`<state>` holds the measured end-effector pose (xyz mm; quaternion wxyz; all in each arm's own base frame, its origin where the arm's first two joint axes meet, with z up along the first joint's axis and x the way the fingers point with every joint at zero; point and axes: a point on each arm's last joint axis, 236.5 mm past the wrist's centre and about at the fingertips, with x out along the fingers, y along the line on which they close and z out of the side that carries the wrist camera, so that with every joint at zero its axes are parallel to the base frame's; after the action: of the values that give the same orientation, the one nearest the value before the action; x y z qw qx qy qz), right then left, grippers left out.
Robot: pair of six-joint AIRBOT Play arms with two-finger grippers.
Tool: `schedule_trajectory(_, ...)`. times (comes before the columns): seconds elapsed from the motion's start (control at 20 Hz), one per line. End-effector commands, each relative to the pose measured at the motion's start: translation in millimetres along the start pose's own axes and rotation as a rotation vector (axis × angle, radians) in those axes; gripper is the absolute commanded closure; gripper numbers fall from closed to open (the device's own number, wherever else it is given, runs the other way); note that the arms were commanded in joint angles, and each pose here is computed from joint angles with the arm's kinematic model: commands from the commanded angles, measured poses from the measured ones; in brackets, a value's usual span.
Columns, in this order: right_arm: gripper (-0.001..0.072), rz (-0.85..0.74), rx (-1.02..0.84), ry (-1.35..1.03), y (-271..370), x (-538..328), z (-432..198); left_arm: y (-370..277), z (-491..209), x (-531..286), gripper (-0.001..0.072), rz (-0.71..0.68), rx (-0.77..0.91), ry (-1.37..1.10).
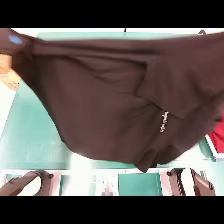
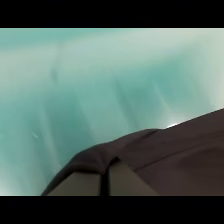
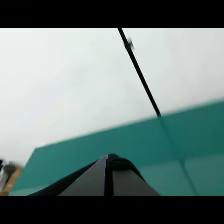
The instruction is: Fold the shirts.
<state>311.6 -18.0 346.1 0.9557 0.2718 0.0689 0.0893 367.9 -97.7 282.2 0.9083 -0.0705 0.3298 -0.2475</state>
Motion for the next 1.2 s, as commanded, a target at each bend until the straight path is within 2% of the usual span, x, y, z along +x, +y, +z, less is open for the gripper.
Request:
schedule_trajectory(0.0, 0.0698, -0.098, 0.138, 0.147, -99.3, 51.1, -92.0, 50.1, -56.2, 115.9, 0.068, -0.03, -0.091, 0.147)
schedule_trajectory(0.25, 0.0698, -0.225, 0.287, 0.29, -198.5, 139.3, -176.3, 99.7, -95.1, 255.7, 0.0681, 0.011, -0.155, 0.204)
schedule_trajectory(0.5, 0.0698, -0.208, 0.408, 0.377, -256.0, 223.5, -211.8, 135.2, -69.9, 305.5, 0.068, 0.079, -0.201, 0.056)
schedule_trajectory(0.85, 0.0699, -0.091, 0.331, 0.327, -248.6, 299.7, -170.6, 158.3, -17.0, 301.1, 0.0681, 0.161, -0.176, -0.139)
schedule_trajectory(1.0, 0.0698, -0.073, 0.302, 0.296, -242.6, 309.2, -153.8, 159.5, -13.5, 300.1, 0.0681, 0.166, -0.175, -0.151)
schedule_trajectory(1.15, 0.0698, -0.092, 0.267, 0.324, -248.8, 307.0, -162.4, 154.5, -22.3, 302.1, 0.068, 0.148, -0.174, -0.112)
